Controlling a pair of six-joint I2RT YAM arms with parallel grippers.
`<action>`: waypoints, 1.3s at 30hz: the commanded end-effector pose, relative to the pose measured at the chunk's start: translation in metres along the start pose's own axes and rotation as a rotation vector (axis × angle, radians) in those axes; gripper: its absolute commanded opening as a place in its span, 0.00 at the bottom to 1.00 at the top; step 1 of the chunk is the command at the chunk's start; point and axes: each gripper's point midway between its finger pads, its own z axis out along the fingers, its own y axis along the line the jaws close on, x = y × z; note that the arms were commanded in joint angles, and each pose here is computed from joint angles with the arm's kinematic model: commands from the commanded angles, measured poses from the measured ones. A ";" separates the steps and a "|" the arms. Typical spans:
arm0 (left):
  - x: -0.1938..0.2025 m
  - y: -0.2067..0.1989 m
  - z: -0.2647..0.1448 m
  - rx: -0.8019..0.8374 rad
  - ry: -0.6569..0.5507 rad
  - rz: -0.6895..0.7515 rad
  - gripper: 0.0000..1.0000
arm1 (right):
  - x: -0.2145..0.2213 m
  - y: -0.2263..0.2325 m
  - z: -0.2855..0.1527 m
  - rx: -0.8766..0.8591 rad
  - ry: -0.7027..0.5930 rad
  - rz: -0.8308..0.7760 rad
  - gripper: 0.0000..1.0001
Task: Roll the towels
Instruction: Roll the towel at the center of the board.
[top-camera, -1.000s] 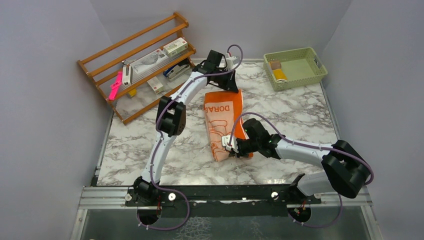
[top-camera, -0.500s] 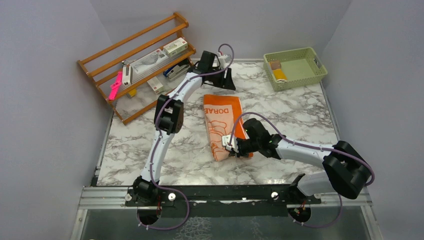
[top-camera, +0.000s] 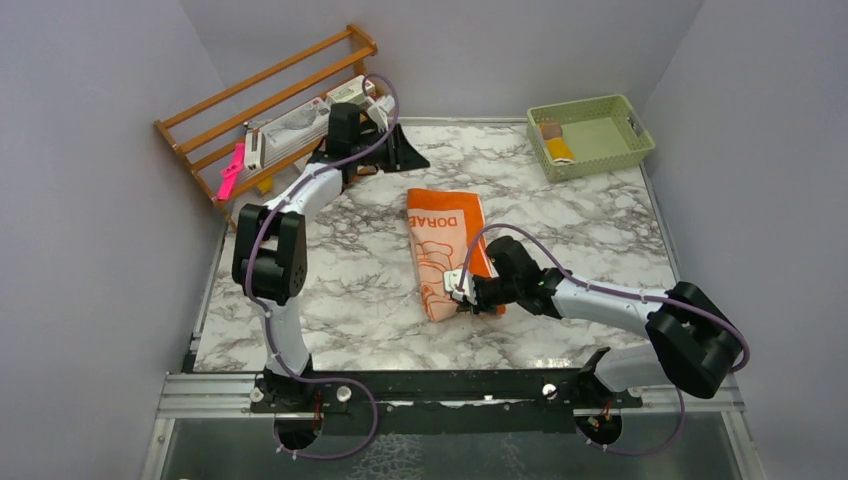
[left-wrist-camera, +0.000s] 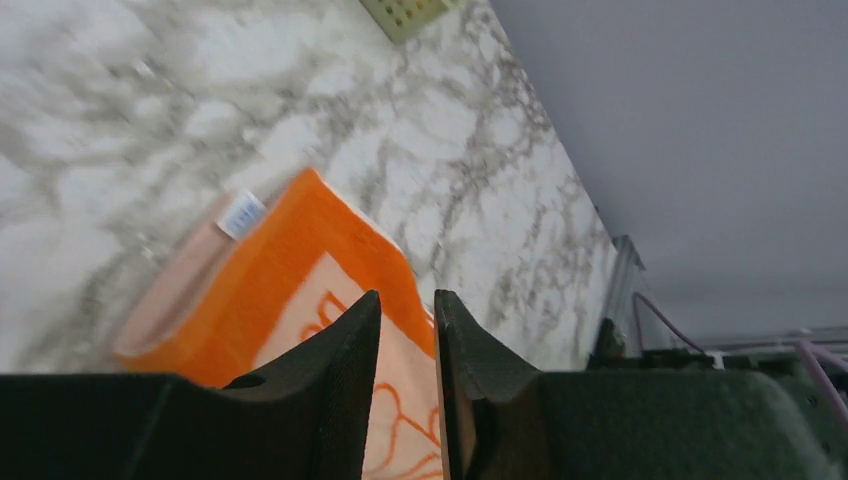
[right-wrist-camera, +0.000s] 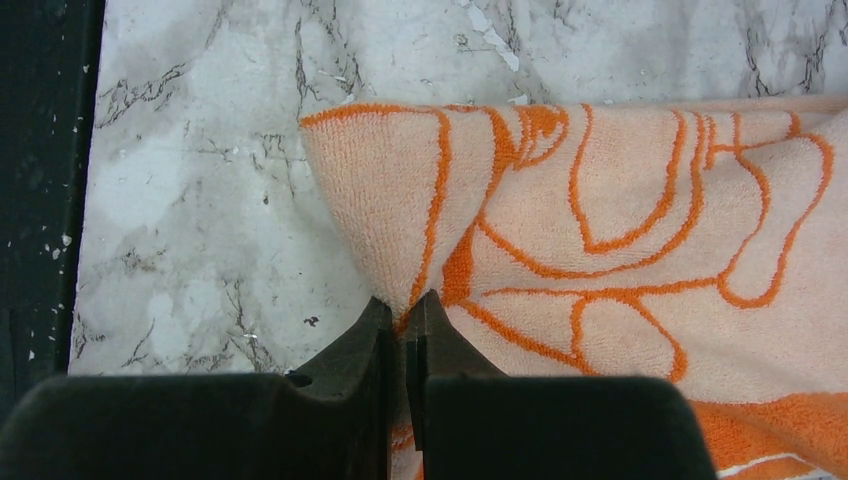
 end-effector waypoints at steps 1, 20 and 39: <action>0.080 -0.021 0.008 0.184 0.100 -0.165 0.26 | -0.023 -0.005 -0.002 0.005 -0.073 -0.050 0.01; 0.131 0.100 0.076 0.017 0.135 -0.325 0.00 | -0.042 -0.009 -0.018 0.038 -0.107 -0.073 0.01; -0.049 0.019 -0.015 -0.093 -0.034 -0.034 0.22 | -0.044 -0.010 0.030 -0.262 0.026 0.255 0.01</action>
